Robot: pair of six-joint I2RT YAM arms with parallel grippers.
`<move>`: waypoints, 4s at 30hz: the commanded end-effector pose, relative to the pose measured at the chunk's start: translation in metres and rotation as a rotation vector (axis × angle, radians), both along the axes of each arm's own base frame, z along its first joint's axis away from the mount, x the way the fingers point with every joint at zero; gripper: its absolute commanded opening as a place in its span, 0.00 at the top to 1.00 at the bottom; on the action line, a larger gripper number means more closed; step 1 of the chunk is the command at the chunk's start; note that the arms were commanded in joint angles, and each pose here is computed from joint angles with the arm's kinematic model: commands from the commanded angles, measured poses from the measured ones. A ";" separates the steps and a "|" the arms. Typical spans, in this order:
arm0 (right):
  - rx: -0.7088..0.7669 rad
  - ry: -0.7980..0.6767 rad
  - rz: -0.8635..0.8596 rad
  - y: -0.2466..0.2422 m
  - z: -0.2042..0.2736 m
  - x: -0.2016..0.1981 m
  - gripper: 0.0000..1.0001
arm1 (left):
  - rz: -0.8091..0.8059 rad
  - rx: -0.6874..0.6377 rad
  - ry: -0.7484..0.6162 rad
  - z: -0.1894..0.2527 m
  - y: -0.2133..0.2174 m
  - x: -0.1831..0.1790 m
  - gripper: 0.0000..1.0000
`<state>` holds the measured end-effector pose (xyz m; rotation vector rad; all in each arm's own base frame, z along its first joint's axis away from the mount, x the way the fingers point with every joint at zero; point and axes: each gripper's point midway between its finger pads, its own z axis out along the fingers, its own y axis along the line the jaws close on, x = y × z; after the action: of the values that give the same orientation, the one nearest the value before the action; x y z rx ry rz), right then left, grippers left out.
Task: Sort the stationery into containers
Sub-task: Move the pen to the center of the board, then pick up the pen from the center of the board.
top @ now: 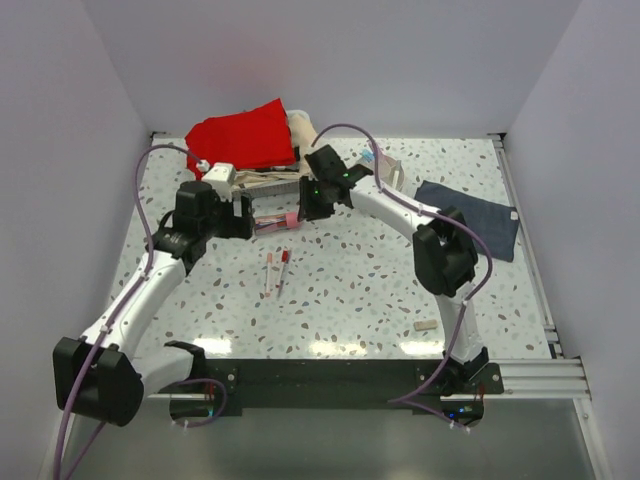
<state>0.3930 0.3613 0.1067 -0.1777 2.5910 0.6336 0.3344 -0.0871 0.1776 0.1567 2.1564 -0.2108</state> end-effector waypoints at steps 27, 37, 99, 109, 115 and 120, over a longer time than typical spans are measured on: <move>-0.103 0.127 0.009 0.053 -0.049 -0.054 0.60 | 0.107 -0.032 -0.041 0.000 0.026 -0.014 0.05; -0.113 0.160 0.023 0.062 -0.073 -0.060 0.63 | 0.118 -0.028 -0.034 -0.005 0.030 -0.016 0.05; -0.076 0.105 0.177 0.005 -0.036 -0.057 0.70 | 0.080 -0.088 -0.011 -0.015 0.019 -0.011 0.05; -0.087 0.160 0.153 0.012 -0.054 -0.062 0.64 | 0.083 -0.079 -0.011 -0.016 0.021 -0.014 0.05; -0.081 0.172 0.173 0.025 -0.059 -0.067 0.66 | 0.089 -0.069 -0.010 -0.017 0.023 -0.016 0.04; -0.099 0.191 0.165 0.026 -0.070 -0.068 0.65 | 0.090 -0.065 -0.011 -0.018 0.024 -0.016 0.04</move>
<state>0.3217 0.3744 0.0266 -0.3971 2.8321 0.5605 0.3129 -0.0667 0.1491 0.0382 2.1874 -0.2331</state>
